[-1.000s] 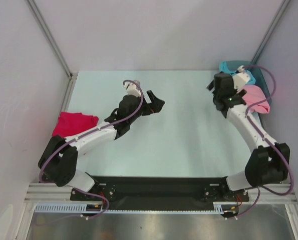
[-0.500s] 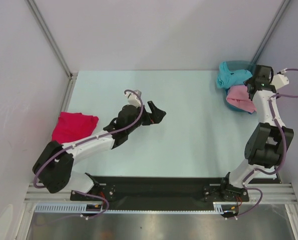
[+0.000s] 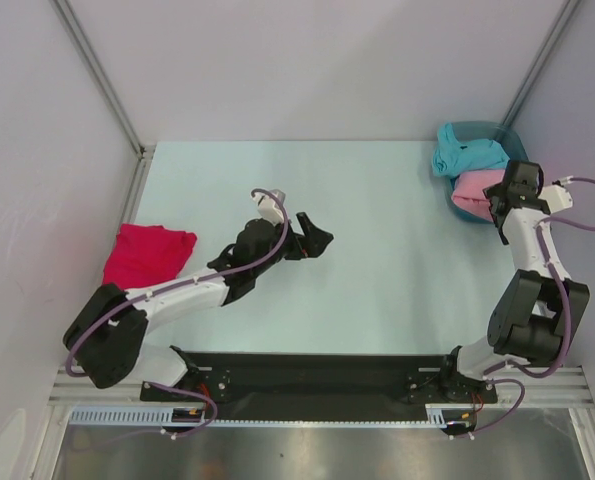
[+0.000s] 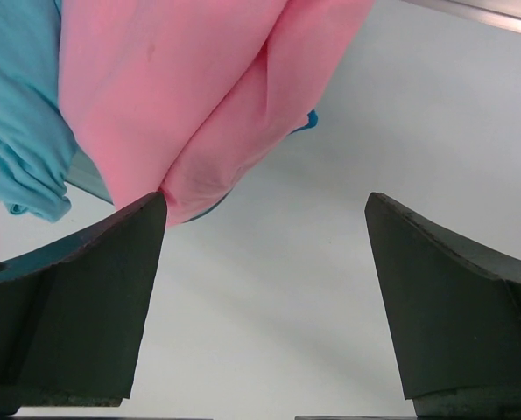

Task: Fold and stack the t-shirts
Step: Grab the tshirt from the pile

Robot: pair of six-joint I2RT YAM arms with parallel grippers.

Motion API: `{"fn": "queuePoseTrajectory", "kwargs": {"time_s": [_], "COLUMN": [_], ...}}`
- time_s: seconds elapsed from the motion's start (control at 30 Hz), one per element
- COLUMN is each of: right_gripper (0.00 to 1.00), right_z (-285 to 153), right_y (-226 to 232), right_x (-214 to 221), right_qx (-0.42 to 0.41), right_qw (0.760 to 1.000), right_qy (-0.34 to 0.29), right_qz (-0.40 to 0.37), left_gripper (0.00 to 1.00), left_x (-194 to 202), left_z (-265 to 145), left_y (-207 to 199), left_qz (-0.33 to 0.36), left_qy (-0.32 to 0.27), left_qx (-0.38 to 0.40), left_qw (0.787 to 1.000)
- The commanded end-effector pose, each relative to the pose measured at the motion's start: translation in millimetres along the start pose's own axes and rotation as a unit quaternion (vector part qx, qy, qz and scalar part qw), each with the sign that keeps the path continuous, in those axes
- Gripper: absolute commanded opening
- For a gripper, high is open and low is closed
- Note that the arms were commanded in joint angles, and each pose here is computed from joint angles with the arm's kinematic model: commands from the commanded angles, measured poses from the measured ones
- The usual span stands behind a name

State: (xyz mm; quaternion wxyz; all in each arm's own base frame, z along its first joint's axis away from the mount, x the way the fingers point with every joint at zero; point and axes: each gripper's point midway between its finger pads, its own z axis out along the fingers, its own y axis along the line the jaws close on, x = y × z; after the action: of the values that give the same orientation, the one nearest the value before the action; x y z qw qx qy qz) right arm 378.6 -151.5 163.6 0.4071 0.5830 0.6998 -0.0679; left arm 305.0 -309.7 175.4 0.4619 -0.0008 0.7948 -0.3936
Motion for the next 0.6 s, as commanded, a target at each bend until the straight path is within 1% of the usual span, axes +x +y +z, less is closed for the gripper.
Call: {"fn": "queuePoseTrajectory", "kwargs": {"time_s": [0.0,0.2,0.3,0.47,0.57], "right_gripper": [1.00,1.00,1.00,1.00,0.98], "right_z": [11,33,41,50,52], "right_y": [12,22,23,34,40], "right_x": [-2,8,8,-6,-12], "right_qx": [-0.015,-0.025,-0.026,-0.052,-0.057], "right_qw": [1.000,0.999,0.999,0.998,0.997], "right_qy": [0.004,0.015,0.007,-0.014,-0.019], "right_qz": [0.027,0.039,0.037,0.041,0.042], "left_gripper": [0.99,0.99,0.98,0.98,0.98], "left_x": [-12,-4,0,6,8], "left_z": [-9,-17,-24,-34,-40], "left_y": [-20,-19,-17,-15,-16], "left_qz": [-0.003,-0.002,-0.003,0.002,0.005], "left_qy": [-0.024,-0.019,-0.022,-0.020,-0.020], "left_qx": [0.041,0.048,0.051,0.055,0.058], "left_qw": [0.999,0.999,0.998,0.998,0.998]}}
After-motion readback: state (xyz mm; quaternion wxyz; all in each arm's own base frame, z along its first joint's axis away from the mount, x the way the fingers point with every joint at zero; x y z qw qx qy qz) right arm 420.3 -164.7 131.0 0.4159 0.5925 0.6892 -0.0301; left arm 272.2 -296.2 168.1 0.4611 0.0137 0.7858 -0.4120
